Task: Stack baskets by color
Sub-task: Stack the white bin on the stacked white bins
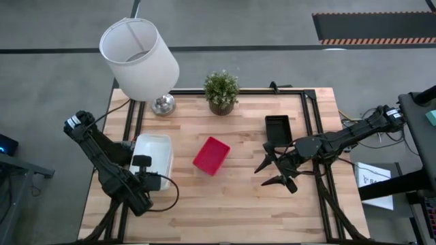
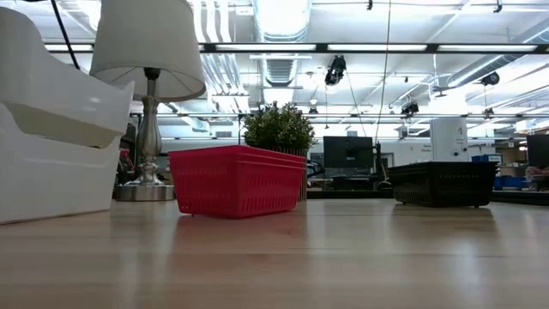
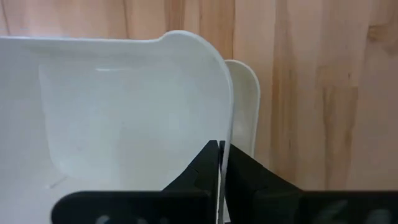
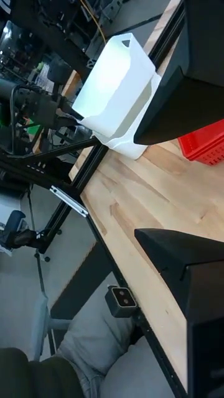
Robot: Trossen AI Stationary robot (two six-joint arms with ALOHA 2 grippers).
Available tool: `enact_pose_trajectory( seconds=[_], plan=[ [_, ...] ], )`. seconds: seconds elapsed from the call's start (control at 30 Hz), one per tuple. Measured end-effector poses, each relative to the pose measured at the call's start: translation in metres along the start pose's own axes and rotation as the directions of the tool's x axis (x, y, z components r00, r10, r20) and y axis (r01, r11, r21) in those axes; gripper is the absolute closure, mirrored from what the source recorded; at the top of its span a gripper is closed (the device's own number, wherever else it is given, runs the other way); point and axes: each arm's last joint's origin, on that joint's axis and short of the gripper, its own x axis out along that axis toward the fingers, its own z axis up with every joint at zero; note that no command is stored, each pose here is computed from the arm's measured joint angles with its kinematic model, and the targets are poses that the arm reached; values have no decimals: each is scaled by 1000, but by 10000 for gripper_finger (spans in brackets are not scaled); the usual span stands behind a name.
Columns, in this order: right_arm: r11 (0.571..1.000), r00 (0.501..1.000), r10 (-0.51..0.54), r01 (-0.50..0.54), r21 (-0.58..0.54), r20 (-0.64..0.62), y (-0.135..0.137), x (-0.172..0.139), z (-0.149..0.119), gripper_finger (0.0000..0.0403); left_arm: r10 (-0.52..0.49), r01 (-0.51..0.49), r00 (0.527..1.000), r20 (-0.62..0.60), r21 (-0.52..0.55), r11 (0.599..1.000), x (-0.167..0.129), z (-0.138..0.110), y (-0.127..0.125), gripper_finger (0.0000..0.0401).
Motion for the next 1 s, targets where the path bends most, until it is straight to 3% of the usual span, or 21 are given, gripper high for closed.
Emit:
enact_pose_trajectory(
  seconds=[0.27,0.6,1.0],
  plan=[
    [1000,1000,0,0,14,-1,0,0,0,179,-37,33,999,-36,-103,994,-1,-1,-1,401],
    [1000,1000,1,-1,19,-3,0,0,0,179,-20,15,999,-51,-97,995,6,-3,-1,398],
    [999,1000,6,-5,34,-15,2,1,-5,179,-26,25,1000,-6,-89,996,2,0,-2,297]
  ],
)
